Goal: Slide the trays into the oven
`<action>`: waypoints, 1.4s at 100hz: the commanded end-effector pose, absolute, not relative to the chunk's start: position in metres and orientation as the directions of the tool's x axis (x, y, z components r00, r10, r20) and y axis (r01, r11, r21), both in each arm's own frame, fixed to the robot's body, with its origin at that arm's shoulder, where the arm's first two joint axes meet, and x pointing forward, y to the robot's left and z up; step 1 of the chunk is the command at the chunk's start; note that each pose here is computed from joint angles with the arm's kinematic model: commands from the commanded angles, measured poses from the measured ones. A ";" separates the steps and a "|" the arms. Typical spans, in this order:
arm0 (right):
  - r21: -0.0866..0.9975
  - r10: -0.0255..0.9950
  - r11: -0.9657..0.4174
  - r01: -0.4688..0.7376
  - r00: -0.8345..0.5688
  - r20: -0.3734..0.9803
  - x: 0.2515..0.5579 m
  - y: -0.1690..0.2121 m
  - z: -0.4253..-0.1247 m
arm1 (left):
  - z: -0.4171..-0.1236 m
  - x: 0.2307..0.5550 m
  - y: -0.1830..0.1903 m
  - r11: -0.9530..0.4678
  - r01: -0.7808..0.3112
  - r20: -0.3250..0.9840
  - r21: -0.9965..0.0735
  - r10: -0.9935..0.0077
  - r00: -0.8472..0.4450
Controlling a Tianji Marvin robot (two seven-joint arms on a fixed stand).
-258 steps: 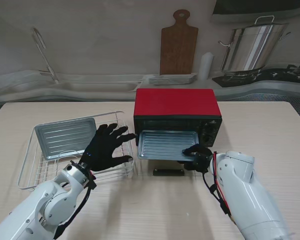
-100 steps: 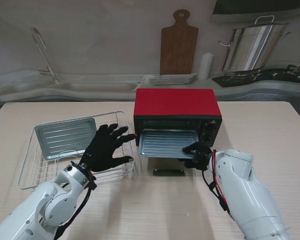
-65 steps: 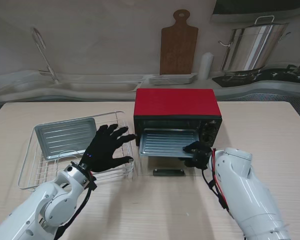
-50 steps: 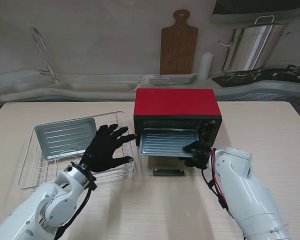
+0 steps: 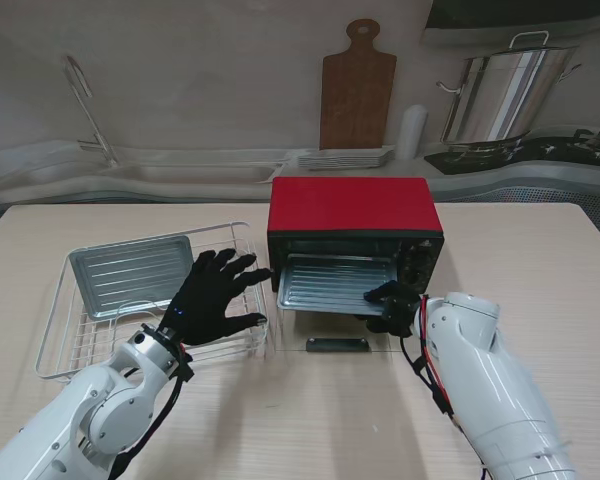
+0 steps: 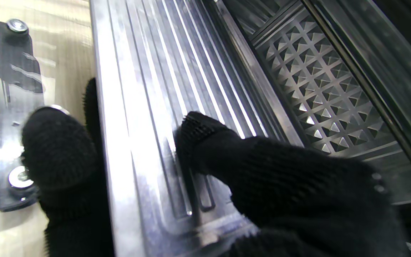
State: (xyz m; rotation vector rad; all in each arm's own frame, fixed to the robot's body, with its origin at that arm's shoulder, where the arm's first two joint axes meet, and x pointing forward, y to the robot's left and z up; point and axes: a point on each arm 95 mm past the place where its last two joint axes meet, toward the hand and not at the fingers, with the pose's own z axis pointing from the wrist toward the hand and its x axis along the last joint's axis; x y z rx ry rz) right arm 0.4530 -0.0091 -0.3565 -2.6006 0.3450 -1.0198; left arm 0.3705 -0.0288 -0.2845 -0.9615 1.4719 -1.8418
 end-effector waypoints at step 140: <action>-0.429 -0.359 -0.899 -0.085 0.703 0.614 0.453 -0.007 -0.351 | -0.284 0.368 -0.029 -0.231 0.020 0.181 -0.973 -0.807 -0.562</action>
